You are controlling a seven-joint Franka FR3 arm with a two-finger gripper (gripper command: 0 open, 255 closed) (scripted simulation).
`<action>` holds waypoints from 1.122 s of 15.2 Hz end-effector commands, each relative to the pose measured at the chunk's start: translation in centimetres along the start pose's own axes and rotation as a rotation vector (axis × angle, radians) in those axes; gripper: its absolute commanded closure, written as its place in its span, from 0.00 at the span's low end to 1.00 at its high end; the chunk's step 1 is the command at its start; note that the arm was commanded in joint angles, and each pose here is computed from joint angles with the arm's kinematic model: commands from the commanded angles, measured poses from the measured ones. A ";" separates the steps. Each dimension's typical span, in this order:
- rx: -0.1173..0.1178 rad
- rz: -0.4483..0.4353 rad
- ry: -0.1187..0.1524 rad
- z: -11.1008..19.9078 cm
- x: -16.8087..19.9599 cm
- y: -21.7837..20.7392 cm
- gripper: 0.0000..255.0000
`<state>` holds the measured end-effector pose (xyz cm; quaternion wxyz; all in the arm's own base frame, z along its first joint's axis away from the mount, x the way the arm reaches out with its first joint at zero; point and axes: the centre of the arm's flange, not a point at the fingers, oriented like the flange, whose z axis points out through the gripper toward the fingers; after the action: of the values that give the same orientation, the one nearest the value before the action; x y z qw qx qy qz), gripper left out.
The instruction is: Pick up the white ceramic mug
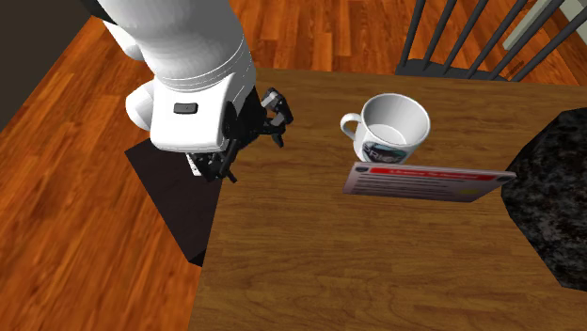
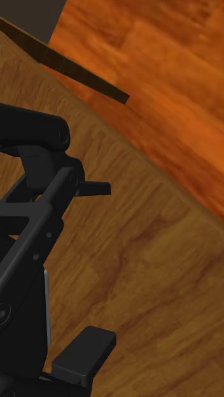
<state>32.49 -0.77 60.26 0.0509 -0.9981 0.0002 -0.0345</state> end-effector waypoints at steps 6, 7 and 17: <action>-0.035 -0.018 0.004 -1.0 2.7 -6.5 0.00; -0.042 -0.021 0.005 -1.2 3.2 -7.8 0.00; -0.113 -0.056 0.014 -2.4 8.1 -20.9 0.00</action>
<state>39.84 18.53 65.14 -0.0036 -0.9988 -0.0242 -0.0430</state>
